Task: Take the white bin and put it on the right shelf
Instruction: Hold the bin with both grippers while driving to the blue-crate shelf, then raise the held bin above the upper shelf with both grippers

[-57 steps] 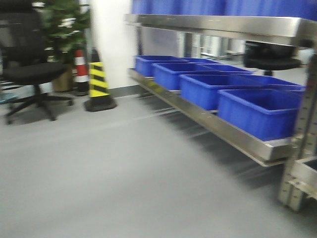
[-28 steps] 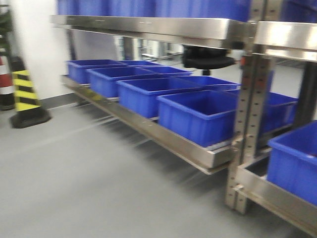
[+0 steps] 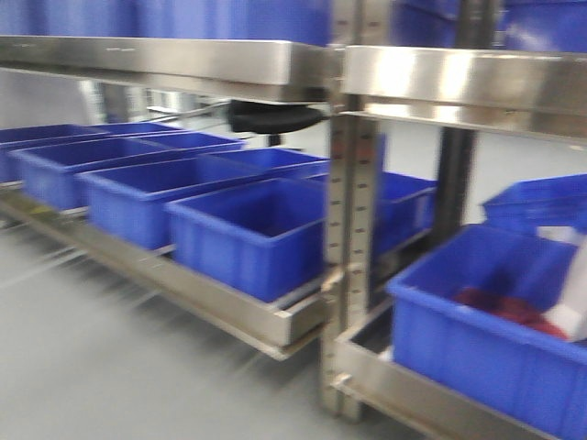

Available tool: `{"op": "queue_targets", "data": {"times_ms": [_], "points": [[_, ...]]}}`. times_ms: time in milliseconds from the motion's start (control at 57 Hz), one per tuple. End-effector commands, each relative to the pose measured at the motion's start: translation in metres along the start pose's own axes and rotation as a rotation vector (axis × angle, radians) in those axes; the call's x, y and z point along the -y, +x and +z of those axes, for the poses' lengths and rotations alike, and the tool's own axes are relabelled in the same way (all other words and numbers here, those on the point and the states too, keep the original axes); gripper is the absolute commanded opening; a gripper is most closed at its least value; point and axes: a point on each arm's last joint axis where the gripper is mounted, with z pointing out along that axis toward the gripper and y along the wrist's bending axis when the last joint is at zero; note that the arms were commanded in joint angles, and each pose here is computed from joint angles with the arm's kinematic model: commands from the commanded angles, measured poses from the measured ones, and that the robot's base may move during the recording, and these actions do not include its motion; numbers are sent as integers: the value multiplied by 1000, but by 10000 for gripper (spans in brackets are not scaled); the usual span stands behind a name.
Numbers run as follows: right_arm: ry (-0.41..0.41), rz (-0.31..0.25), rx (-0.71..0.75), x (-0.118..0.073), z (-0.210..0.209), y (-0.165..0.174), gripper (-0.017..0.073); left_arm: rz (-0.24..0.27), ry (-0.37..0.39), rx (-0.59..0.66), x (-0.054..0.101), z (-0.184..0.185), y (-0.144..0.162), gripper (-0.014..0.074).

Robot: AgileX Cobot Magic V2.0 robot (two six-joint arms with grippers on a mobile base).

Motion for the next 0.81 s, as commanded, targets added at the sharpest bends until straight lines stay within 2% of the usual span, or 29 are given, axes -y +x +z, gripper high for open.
{"op": "queue_targets", "data": {"times_ms": [0,789], "points": [[-176,61,50,-34,-6,-10,60,36,301,13,53,-2,-6,-117],[-176,61,50,-34,-6,-10,60,36,301,13,53,-2,-6,-117]]}}
